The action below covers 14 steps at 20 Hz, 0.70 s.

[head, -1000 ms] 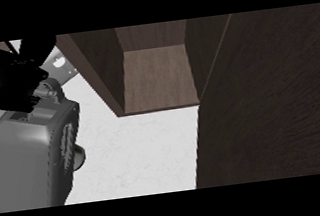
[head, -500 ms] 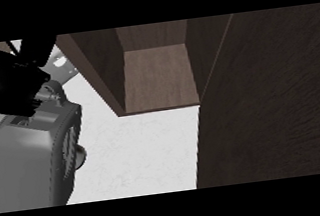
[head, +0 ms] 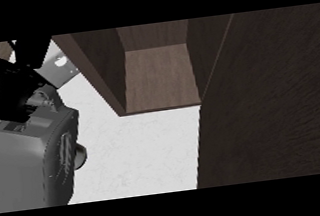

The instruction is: Pick up the wine, place it into the cabinet and close the cabinet

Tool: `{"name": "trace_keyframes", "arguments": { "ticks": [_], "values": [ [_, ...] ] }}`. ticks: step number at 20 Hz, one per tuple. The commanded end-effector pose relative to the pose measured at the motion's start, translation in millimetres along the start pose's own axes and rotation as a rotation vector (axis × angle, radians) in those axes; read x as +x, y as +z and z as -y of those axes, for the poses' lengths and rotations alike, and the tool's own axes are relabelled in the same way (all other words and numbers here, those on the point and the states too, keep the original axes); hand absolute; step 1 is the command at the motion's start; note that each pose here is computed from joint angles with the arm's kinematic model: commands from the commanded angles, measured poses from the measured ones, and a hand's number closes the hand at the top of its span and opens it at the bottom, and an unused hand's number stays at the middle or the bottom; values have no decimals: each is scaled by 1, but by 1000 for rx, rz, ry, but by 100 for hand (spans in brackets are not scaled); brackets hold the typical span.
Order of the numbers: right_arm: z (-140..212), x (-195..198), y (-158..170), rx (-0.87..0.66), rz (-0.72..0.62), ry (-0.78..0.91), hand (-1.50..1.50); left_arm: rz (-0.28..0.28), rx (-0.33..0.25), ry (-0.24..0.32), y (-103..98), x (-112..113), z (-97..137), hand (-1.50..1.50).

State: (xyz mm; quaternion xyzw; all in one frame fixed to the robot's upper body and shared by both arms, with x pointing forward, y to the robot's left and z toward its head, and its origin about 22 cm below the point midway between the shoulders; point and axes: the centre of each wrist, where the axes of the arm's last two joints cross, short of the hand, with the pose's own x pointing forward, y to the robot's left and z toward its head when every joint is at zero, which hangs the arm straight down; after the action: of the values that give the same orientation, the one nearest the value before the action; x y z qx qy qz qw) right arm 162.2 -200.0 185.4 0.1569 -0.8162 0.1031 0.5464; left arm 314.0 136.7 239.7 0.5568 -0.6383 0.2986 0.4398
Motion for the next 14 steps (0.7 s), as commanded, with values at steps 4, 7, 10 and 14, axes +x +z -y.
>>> {"name": "trace_keyframes", "arguments": {
  "ticks": [4, 7, 10, 14],
  "values": [
    [15, 9, 17, -58, 36, 50, -150, -217, -44, 147, -2, 15, -16, -150],
    [23, 7, 10, -61, 47, 74, -150, -243, -46, 138, 0, -15, -4, -150],
    [15, 17, 21, -67, 47, 68, -150, -265, -2, 123, -5, -48, -11, -150],
    [26, 10, 29, -67, 64, 59, -150, -313, 37, 98, -17, -78, -13, -150]
  ]
}}
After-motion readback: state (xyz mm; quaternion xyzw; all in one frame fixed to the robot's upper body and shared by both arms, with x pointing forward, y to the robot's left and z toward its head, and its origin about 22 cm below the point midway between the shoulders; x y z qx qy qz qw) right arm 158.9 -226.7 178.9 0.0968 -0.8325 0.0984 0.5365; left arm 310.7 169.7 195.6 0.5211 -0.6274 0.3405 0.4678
